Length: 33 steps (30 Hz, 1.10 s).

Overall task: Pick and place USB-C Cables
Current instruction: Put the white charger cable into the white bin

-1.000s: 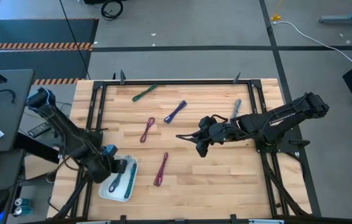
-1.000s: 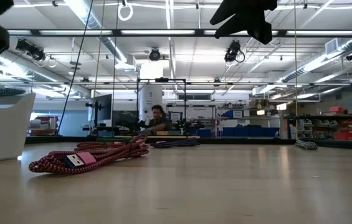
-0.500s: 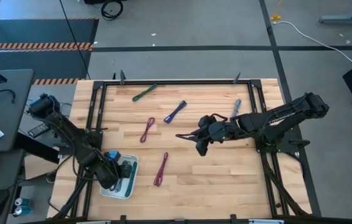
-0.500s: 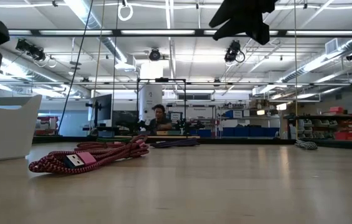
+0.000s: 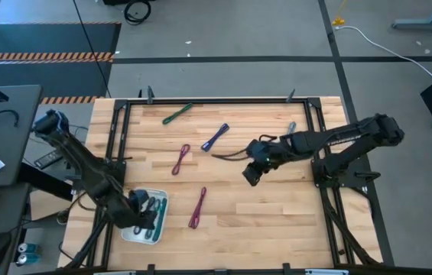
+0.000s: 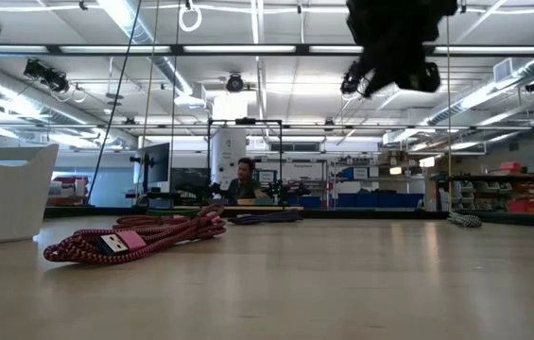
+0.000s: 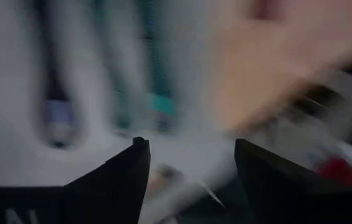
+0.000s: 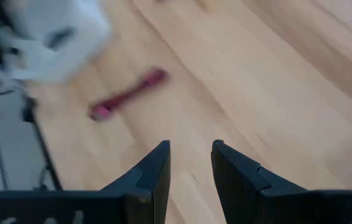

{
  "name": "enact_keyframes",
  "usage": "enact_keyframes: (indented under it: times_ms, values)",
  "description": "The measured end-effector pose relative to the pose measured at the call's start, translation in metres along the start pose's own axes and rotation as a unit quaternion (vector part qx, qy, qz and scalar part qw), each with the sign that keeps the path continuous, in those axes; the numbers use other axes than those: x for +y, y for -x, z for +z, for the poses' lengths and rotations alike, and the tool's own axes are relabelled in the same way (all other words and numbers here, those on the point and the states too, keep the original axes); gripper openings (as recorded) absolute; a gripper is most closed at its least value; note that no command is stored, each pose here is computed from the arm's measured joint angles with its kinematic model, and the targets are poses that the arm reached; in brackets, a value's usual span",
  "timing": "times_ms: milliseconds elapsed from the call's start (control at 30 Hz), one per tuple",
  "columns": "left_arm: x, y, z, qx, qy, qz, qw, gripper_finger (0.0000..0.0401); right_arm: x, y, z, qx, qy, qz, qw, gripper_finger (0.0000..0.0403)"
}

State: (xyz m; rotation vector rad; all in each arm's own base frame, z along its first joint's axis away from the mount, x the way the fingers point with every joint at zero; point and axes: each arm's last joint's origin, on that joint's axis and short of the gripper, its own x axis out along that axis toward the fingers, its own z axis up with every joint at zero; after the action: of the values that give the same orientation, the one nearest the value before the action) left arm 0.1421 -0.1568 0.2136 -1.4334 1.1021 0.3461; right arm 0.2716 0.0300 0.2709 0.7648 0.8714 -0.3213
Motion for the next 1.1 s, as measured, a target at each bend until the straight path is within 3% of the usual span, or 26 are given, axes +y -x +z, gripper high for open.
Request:
enact_keyframes:
  times_ms: [133, 200, 267, 333, 433, 533, 667, 800, 967, 1100]
  values:
    - [-0.033, 0.043, -0.003, -0.074, -0.093, -0.133, 0.984, 0.0245, -0.032, 0.005, 0.006, 0.067, -0.048, -0.073, 0.994, 0.0121]
    - [-0.048, 0.068, -0.001, -0.155, -0.150, -0.191, 0.958, 0.0240, -0.050, 0.008, 0.011, 0.095, -0.079, -0.114, 0.986, 0.0121]
    - [-0.062, 0.092, 0.002, -0.253, -0.200, -0.223, 0.920, 0.0232, -0.067, 0.012, 0.017, 0.111, -0.101, -0.143, 0.978, 0.0123]
    - [-0.075, 0.114, 0.005, -0.357, -0.244, -0.225, 0.873, 0.0225, -0.082, 0.016, 0.024, 0.123, -0.117, -0.162, 0.972, 0.0129]
    - [-0.090, 0.143, 0.007, -0.481, -0.294, -0.187, 0.804, 0.0214, -0.103, 0.022, 0.035, 0.126, -0.139, -0.172, 0.967, 0.0147]
    - [-0.101, 0.164, 0.009, -0.541, -0.321, -0.149, 0.763, 0.0204, -0.123, 0.028, 0.044, 0.118, -0.172, -0.188, 0.960, 0.0176]
    - [-0.106, 0.176, 0.011, -0.556, -0.350, -0.124, 0.743, 0.0194, -0.152, 0.031, 0.043, 0.107, -0.234, -0.245, 0.935, 0.0223]
    - [-0.105, 0.172, 0.012, -0.554, -0.354, -0.121, 0.744, 0.0186, -0.180, 0.026, 0.035, 0.083, -0.289, -0.309, 0.902, 0.0252]
    - [-0.102, 0.165, 0.013, -0.546, -0.348, -0.122, 0.752, 0.0179, -0.203, 0.014, 0.025, 0.036, -0.334, -0.346, 0.876, 0.0247]
    - [-0.102, 0.163, 0.012, -0.544, -0.342, -0.124, 0.756, 0.0176, -0.217, 0.003, 0.015, 0.010, -0.367, -0.342, 0.865, 0.0226]
